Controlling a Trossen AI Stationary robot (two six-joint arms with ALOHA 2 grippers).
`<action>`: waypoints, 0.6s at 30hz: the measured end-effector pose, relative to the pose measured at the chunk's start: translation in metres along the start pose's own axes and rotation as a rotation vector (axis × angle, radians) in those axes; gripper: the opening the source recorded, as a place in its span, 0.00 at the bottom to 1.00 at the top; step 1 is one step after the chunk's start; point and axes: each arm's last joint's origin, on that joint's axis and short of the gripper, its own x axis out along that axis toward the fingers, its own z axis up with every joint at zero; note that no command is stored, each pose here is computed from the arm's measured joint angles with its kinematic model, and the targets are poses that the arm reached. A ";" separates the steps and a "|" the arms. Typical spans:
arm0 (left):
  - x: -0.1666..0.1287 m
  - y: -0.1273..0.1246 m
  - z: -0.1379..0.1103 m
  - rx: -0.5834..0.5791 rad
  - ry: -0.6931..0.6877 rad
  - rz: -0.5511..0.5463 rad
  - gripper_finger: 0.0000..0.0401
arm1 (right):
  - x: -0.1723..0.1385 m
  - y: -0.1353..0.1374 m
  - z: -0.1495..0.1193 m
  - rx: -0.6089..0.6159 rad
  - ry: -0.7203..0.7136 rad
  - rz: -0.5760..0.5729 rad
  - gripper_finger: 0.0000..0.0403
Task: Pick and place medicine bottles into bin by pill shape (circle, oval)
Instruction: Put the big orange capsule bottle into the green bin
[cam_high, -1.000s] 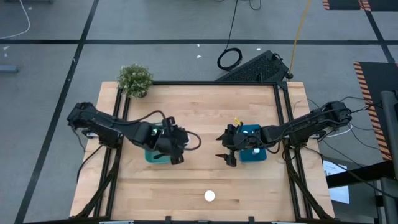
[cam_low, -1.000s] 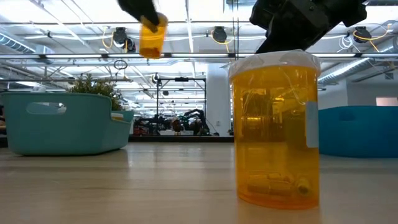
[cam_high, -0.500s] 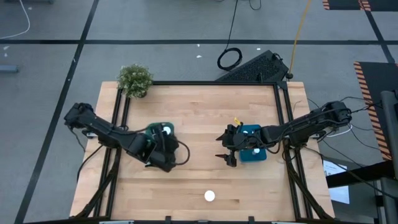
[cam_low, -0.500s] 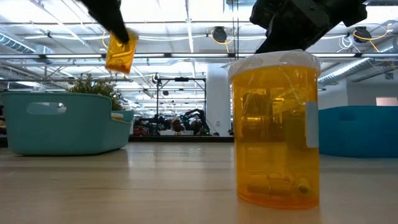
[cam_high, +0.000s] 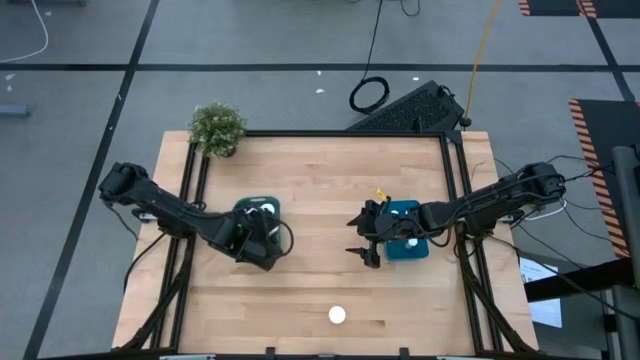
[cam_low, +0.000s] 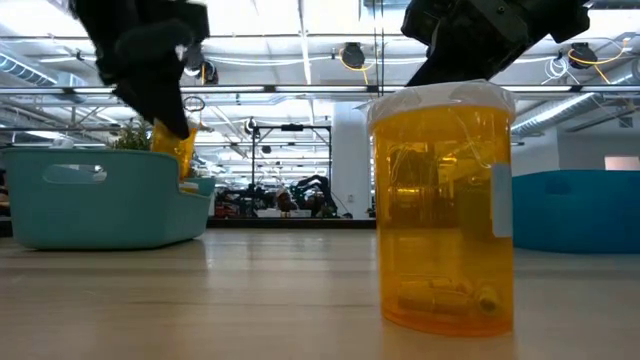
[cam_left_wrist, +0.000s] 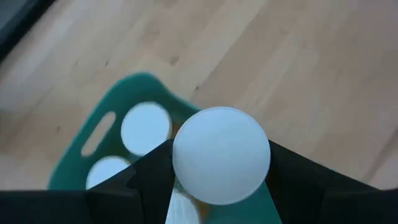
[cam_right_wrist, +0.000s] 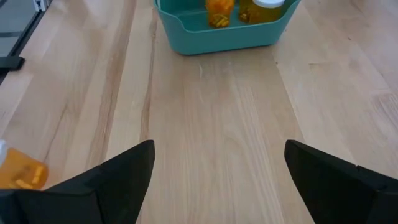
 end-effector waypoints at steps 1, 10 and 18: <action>0.003 0.001 -0.002 -0.022 0.005 0.009 0.56 | 0.000 0.000 0.000 0.001 -0.003 0.001 0.87; 0.018 0.001 -0.013 -0.116 -0.008 0.004 0.56 | 0.000 -0.001 0.001 -0.006 -0.009 0.000 0.87; 0.026 0.005 -0.022 -0.179 -0.007 0.050 0.56 | 0.000 0.000 0.005 -0.038 -0.046 0.007 0.87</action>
